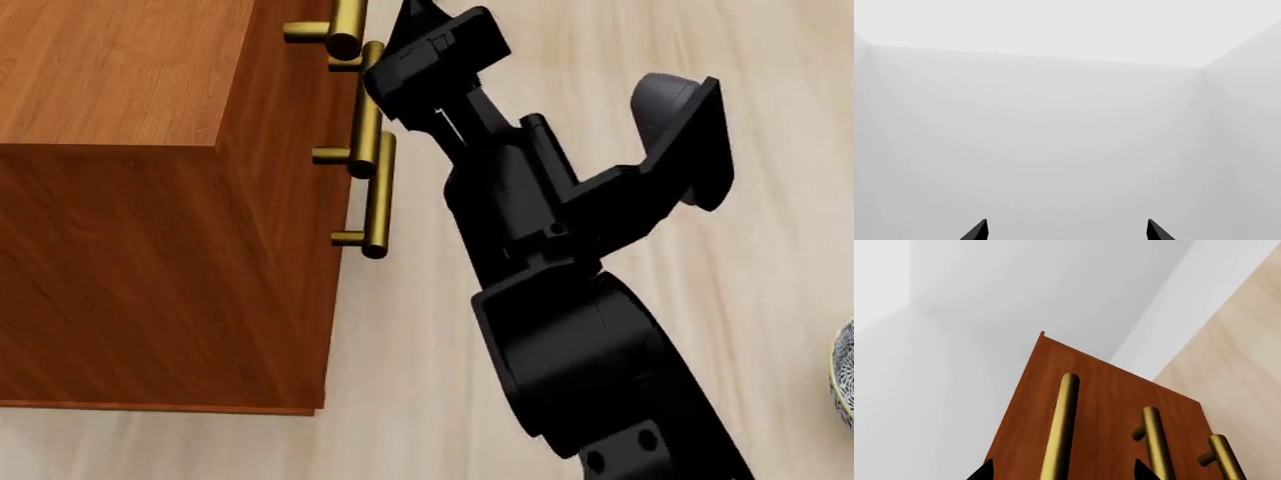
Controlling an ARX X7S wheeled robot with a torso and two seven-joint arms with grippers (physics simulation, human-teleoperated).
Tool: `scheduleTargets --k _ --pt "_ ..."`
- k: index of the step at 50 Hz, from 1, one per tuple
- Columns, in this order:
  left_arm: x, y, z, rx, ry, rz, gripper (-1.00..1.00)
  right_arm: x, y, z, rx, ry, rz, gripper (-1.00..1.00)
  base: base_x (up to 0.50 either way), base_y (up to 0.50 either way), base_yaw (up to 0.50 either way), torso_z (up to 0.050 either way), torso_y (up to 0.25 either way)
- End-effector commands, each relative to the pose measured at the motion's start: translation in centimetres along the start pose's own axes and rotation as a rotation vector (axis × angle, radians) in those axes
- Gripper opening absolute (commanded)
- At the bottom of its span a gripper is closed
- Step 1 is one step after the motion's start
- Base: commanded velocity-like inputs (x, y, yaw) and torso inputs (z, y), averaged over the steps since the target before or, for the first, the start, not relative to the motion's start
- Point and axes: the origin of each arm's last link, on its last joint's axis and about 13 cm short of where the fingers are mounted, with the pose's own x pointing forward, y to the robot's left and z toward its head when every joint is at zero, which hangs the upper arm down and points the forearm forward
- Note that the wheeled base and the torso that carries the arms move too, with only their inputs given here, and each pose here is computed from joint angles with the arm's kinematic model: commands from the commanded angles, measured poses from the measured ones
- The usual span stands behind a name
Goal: Close the bottom drawer of the cabinet and open the top drawer.
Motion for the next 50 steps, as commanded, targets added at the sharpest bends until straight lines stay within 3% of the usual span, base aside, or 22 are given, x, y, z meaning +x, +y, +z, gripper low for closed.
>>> scheduleTargets --k 1,50 --pt "0.0 0.1 0.0 0.004 0.001 0.003 1.0 1.5 -0.4 -0.3 0.0 0.032 -0.009 1.0 0.0 0.0 0.0 0.0 0.0" --pt "0.1 0.5 0.0 0.017 0.0 0.013 1.0 4.4 0.1 -3.1 -0.011 0.201 0.035 1.0 0.0 0.0 0.0 0.0 0.0"
